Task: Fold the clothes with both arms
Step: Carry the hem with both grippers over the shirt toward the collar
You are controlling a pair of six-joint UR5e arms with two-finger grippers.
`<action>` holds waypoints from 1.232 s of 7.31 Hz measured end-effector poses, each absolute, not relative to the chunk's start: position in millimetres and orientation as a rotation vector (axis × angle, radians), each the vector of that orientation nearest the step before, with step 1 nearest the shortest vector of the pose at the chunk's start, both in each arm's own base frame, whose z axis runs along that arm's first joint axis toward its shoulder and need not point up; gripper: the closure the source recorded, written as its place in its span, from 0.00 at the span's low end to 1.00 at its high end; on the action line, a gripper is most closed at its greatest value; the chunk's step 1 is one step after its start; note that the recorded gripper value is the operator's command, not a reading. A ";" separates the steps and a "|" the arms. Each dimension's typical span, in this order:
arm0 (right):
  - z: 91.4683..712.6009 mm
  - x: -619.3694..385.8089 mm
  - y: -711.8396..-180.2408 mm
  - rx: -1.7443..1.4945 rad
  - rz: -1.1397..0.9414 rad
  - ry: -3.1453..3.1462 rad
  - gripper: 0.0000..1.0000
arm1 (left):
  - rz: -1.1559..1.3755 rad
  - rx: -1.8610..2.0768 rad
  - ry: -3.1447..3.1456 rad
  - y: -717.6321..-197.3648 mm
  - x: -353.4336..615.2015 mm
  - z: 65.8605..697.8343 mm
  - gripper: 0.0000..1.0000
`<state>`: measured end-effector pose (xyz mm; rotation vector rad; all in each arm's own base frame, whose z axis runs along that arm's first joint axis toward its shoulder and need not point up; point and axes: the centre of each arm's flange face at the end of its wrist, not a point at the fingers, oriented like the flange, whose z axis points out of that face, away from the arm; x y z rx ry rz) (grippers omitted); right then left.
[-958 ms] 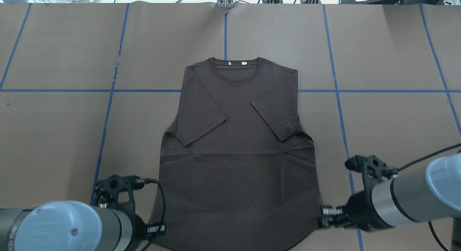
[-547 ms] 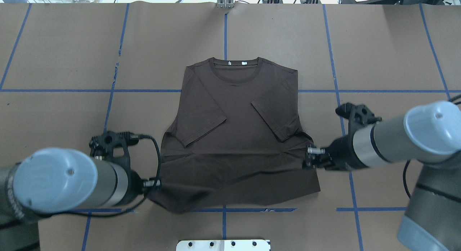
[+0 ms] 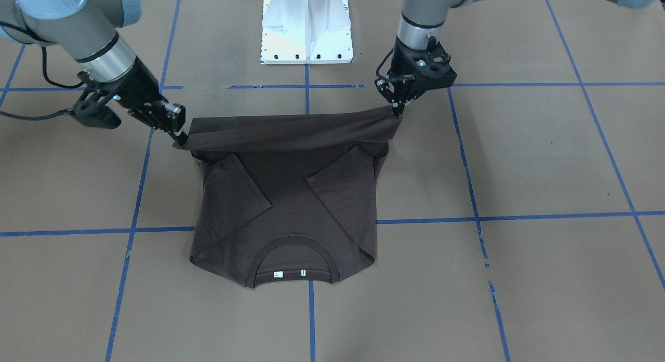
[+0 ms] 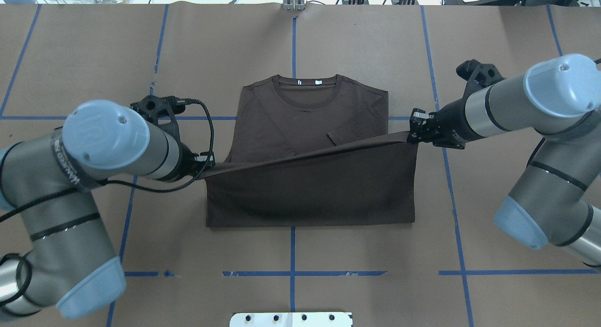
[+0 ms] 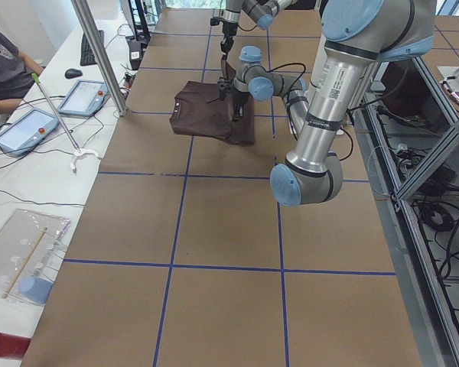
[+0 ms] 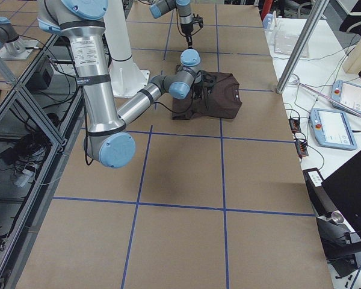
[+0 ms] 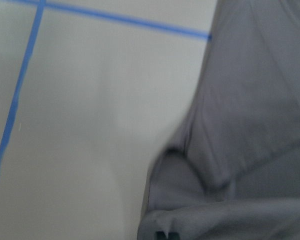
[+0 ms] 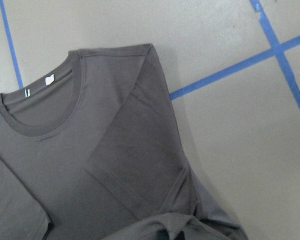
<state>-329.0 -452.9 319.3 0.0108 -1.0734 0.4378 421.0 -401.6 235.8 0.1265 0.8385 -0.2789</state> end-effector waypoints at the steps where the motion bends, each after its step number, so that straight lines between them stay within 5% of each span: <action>1: 324.2 -332.4 -474.6 0.020 0.455 -1.057 1.00 | -0.306 0.150 0.838 -432.9 423.2 242.7 1.00; 9: 347.8 -377.1 -583.4 0.039 0.520 -1.016 1.00 | -0.407 0.219 0.877 -556.5 462.5 282.1 1.00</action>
